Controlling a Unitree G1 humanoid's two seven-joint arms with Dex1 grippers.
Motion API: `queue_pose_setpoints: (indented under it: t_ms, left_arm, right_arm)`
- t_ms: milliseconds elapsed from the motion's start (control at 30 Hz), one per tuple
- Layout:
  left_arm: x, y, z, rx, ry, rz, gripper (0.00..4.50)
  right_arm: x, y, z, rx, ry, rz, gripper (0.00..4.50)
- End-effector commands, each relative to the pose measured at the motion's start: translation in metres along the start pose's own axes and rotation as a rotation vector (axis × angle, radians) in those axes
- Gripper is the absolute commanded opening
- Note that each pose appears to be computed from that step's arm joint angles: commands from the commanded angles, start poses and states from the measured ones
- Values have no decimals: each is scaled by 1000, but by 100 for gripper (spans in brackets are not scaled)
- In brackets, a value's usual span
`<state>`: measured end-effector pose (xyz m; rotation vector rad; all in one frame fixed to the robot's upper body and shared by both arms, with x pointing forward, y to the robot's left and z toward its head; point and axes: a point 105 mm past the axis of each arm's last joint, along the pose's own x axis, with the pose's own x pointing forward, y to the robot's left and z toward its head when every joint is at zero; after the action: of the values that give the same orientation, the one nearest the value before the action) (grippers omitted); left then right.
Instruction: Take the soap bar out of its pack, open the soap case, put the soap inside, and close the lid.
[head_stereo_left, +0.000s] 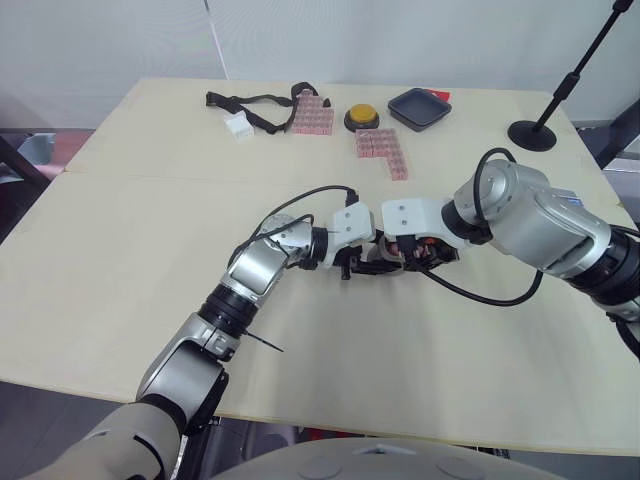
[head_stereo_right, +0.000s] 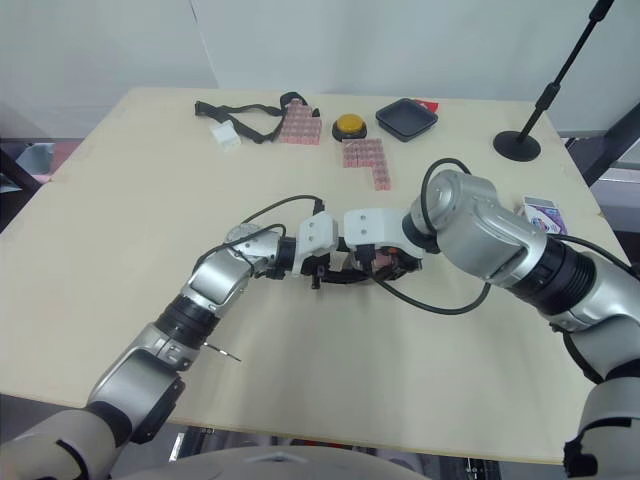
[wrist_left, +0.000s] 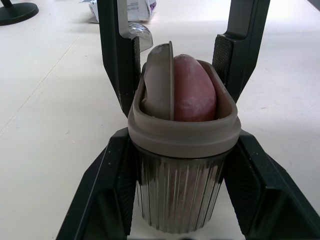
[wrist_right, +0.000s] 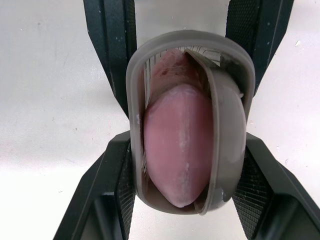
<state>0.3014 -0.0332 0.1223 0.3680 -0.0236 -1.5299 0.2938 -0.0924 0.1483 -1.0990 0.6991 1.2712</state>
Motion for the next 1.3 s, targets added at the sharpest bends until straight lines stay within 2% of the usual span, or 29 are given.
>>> queue_pose_setpoints:
  t_ms: [33, 567, 633, 667, 767, 833, 1000, 1133, 1167, 1300]
  left_arm:
    - [-4, 9, 13, 37, -34, 31, 211]
    - [3, 2, 11, 35, -47, 20, 211]
    - [1, 3, 10, 36, -47, 19, 208]
    - [-2, 3, 10, 37, -49, 19, 208]
    - [-7, 3, 9, 38, -59, 19, 208]
    - [-12, 3, 9, 39, -68, 22, 208]
    - [-28, -1, 14, 25, -153, 26, 208]
    - [-47, -12, 17, -50, -271, 4, 208]
    - [-50, -14, 17, -62, -287, -1, 208]
    - [-59, -17, 17, -69, -325, 11, 208]
  right_arm:
    - [-12, -7, 1, -16, -3, -61, 213]
    - [-11, -5, 6, -7, -29, -54, 213]
    - [-12, -5, 7, -1, -38, -45, 307]
    - [-13, -4, 6, 10, -46, -43, 330]
    - [-16, -4, 0, 53, -72, -45, 438]
    - [-19, -3, -9, 83, -93, -52, 448]
    - [-28, 7, -24, 295, -339, -47, 448]
    - [-41, 20, -40, 418, -750, -122, 448]
    - [-45, 21, -44, 429, -819, -165, 448]
    - [-41, 51, -48, 325, -938, -201, 448]
